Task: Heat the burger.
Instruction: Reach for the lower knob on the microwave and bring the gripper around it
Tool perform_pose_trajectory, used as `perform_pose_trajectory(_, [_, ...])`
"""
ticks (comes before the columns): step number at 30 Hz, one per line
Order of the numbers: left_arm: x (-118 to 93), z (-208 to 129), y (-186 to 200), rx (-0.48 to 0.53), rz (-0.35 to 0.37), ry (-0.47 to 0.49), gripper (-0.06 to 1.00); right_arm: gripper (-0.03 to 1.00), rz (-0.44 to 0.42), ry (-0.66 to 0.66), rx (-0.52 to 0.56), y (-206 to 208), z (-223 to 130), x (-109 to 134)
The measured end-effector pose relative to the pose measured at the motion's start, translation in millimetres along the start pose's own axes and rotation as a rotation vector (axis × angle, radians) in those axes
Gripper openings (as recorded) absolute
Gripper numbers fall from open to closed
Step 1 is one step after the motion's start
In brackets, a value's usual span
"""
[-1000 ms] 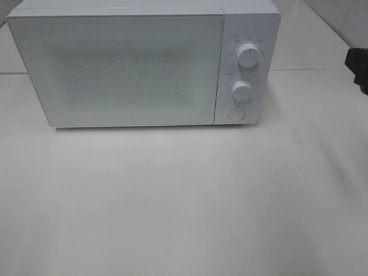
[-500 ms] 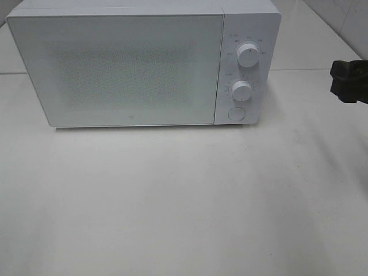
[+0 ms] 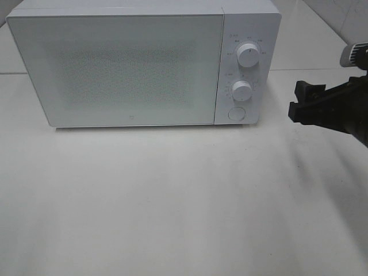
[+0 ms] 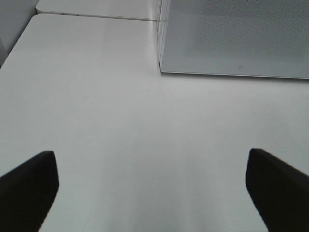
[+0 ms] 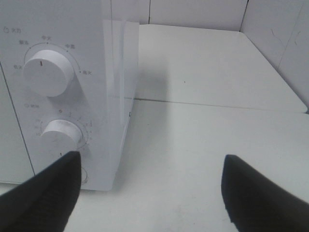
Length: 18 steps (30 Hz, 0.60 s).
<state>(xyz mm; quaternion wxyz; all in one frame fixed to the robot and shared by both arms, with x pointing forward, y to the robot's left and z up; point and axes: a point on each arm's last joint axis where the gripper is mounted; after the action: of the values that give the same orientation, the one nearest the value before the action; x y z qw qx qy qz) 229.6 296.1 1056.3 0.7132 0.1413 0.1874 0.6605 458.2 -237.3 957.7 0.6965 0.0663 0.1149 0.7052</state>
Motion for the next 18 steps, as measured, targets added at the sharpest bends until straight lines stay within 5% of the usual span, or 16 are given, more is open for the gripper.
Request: perform_pose_trajectory(18, [0.0,0.0,0.0,0.000,0.000,0.000,0.97,0.76,-0.040,0.039,0.042,-2.0,-25.3,64.8])
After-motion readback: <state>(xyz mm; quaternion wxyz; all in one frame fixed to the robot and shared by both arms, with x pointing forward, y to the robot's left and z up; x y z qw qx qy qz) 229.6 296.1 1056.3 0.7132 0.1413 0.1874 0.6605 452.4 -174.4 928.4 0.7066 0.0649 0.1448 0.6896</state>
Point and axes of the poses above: a point on each arm's last joint axis where the gripper is mounted, y pointing back along that axis away from the gripper, x along the wrist's bending axis when the last joint is at zero, z = x × y, and after that the axes turned 1 degree about y, right-handed
